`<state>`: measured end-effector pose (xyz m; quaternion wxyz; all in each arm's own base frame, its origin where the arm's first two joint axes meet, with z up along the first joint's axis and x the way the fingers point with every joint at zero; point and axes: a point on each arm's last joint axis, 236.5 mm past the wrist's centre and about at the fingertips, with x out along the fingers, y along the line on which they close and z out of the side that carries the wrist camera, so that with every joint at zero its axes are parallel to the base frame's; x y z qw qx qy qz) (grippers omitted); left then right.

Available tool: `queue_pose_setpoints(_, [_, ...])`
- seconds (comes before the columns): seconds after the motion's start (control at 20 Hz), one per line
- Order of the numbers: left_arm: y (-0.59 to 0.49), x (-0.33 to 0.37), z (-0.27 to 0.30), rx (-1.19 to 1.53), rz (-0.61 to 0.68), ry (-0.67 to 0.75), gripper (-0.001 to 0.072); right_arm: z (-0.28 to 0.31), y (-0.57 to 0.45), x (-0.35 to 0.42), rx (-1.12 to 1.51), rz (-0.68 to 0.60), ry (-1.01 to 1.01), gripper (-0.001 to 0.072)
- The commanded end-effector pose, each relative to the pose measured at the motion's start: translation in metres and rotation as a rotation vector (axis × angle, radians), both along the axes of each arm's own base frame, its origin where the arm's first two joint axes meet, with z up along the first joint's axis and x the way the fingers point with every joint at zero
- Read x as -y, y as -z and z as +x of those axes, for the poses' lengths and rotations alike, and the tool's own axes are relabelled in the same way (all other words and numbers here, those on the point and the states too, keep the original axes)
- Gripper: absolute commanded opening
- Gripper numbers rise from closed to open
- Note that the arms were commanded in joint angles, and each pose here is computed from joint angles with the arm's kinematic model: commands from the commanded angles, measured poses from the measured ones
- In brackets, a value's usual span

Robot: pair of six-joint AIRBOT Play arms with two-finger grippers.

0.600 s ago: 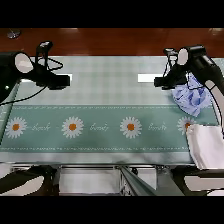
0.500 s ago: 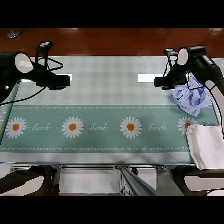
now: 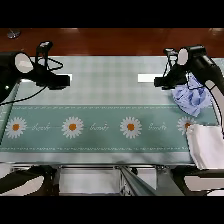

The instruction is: Fold the shirts.

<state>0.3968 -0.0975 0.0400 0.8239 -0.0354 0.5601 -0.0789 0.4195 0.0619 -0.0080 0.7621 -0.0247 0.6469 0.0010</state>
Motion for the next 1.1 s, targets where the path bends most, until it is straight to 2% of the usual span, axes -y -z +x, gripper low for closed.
queue_pose_setpoints(0.0, [0.000,-0.001,0.000,0.000,0.000,-0.001,0.0026,0.000,0.000,-0.001,0.001,0.001,-0.001,0.0022])
queue_pose_setpoints(0.25, [-0.008,0.003,0.023,0.097,-0.020,-0.013,0.0026,0.022,-0.004,-0.005,0.096,0.018,-0.002,0.0026])
queue_pose_setpoints(0.3, [-0.010,0.004,0.032,0.136,-0.027,-0.019,0.0027,0.032,-0.007,-0.003,0.137,0.012,-0.005,0.0089])
queue_pose_setpoints(0.35, [-0.013,0.004,0.043,0.179,-0.031,-0.024,0.0060,0.046,-0.012,0.005,0.200,-0.018,0.002,0.0395])
queue_pose_setpoints(0.4, [-0.015,0.002,0.057,0.232,-0.020,-0.027,0.0322,0.059,-0.018,0.016,0.258,-0.059,0.003,0.0621])
queue_pose_setpoints(0.45, [-0.016,-0.002,0.068,0.277,0.006,-0.025,0.0688,0.070,-0.025,0.032,0.312,-0.118,0.005,0.0630])
queue_pose_setpoints(0.55, [-0.015,-0.013,0.078,0.311,0.055,-0.019,0.0700,0.079,-0.036,0.075,0.358,-0.237,0.055,0.0631])
queue_pose_setpoints(0.65, [-0.011,-0.021,0.081,0.308,0.068,-0.031,0.0700,0.072,-0.038,0.126,0.346,-0.285,0.198,0.0630])
queue_pose_setpoints(0.85, [0.003,-0.037,0.081,0.265,0.080,-0.060,0.0700,0.012,0.008,0.203,0.093,-0.224,0.504,0.0629])
queue_pose_setpoints(1.05, [0.027,-0.035,0.069,0.170,0.093,-0.049,0.0700,-0.052,0.076,0.204,-0.215,-0.101,0.560,0.0628])
